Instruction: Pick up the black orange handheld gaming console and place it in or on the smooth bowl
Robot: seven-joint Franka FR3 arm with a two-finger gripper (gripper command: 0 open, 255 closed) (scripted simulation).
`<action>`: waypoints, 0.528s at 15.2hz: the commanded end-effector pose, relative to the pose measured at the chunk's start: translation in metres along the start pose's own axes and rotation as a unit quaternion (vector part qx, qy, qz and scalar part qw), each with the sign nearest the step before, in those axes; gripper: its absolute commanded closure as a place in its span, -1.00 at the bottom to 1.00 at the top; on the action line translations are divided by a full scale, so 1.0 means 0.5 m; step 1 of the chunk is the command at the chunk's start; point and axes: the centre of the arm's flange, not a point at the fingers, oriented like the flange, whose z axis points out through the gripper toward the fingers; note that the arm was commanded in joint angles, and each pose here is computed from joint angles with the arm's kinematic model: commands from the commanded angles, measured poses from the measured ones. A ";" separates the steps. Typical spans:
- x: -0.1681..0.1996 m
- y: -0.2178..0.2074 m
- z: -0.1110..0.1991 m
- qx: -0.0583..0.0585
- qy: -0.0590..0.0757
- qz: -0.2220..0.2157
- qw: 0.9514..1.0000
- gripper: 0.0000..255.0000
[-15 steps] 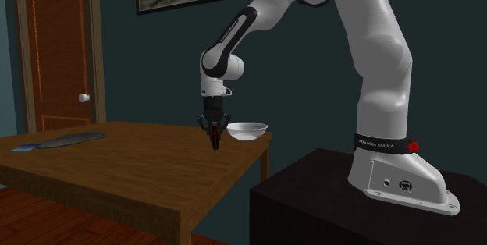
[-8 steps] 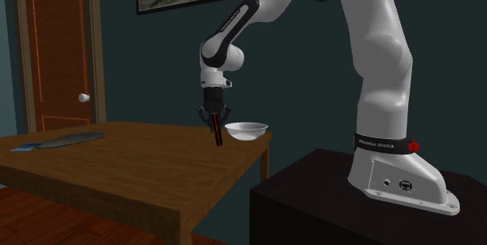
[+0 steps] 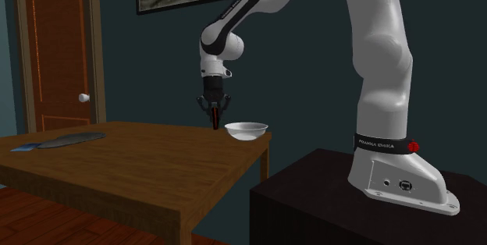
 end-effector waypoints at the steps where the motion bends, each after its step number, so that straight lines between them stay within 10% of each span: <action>1: -0.002 0.002 -0.020 0.000 0.000 0.000 1.000 1.00; 8: -0.011 0.006 -0.094 0.000 0.000 0.000 1.000 1.00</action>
